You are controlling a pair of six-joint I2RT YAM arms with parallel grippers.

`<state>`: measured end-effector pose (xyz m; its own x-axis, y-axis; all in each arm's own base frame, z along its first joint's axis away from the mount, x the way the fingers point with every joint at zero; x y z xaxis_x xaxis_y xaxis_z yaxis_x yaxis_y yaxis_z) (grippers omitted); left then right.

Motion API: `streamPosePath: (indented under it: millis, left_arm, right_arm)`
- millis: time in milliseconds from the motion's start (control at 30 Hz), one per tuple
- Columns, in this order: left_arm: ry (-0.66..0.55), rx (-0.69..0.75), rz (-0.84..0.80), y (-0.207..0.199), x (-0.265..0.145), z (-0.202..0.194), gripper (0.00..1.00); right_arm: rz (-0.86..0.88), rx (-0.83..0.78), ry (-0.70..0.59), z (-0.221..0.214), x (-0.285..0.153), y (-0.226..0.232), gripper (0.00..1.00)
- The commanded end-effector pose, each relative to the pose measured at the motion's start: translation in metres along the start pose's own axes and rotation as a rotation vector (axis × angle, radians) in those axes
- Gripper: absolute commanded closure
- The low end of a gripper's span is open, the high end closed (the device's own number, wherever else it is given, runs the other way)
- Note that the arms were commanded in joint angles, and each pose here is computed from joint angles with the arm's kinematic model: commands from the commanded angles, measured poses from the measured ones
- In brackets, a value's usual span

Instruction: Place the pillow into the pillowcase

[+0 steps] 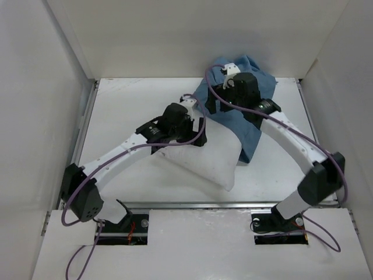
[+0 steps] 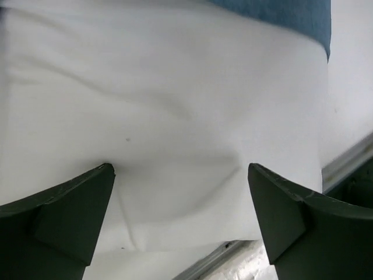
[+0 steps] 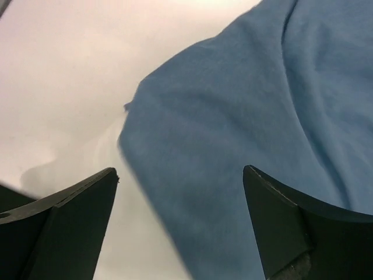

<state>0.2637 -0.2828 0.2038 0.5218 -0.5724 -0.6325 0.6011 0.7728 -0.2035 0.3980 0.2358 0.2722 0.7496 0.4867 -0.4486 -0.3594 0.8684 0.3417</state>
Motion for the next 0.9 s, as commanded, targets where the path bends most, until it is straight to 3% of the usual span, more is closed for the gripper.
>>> streamPosePath:
  millis: [0,167,300,333,467,600,667,700,767,867]
  left_arm:
    - [-0.193,-0.064,0.2,0.033,-0.046,0.041,0.0]
    - [-0.263,-0.396,0.537,0.127,-0.087,0.019,0.0]
    - [-0.249,-0.517,0.587,0.161,-0.087,0.005,0.0]
    - [-0.244,-0.533,0.6,0.17,-0.084,0.004,0.0]
    - [-0.204,-0.533,0.597,0.173,-0.076,-0.005,0.0]
    - [-0.222,-0.523,0.579,0.171,-0.078,-0.004,0.0]
    - [-0.225,-0.522,0.579,0.17,-0.08,-0.006,0.0]
    - [-0.226,-0.522,0.579,0.17,-0.08,-0.006,0.0]
    - [-0.244,-0.521,0.574,0.168,-0.086,-0.005,0.0]
    - [-0.251,-0.511,0.564,0.166,-0.086,-0.01,0.0]
  right_arm:
    - [-0.084,-0.104,-0.061,-0.004,-0.043,0.015,0.06]
    - [-0.008,-0.208,0.043,-0.046,-0.065,0.061,0.01]
    - [0.056,-0.274,0.147,-0.093,-0.051,0.097,0.0]
    - [0.024,-0.302,0.194,-0.111,-0.039,0.096,0.0]
    - [-0.193,-0.328,0.172,-0.11,-0.01,0.07,0.0]
    - [-0.401,-0.394,0.266,-0.155,0.032,0.034,0.03]
    - [-0.381,-0.422,0.332,-0.176,0.045,0.033,0.18]
    - [-0.376,-0.417,0.322,-0.172,0.051,0.038,0.59]
    - [-0.372,-0.413,0.313,-0.171,0.056,0.04,0.97]
    - [-0.357,-0.33,0.138,-0.105,0.032,0.052,1.0]
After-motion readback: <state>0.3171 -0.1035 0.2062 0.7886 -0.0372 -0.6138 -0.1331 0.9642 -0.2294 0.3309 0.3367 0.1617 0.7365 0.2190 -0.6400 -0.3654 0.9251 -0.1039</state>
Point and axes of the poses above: each gripper's point midway between its finger pads, its own x axis out along the fingers, its own y axis along the line the jaws close on, z = x × y, the point moved 2 cm from there along -x, back along the fingers, and after that the axes turned 12 degrees about x, right-handed, at the moved point
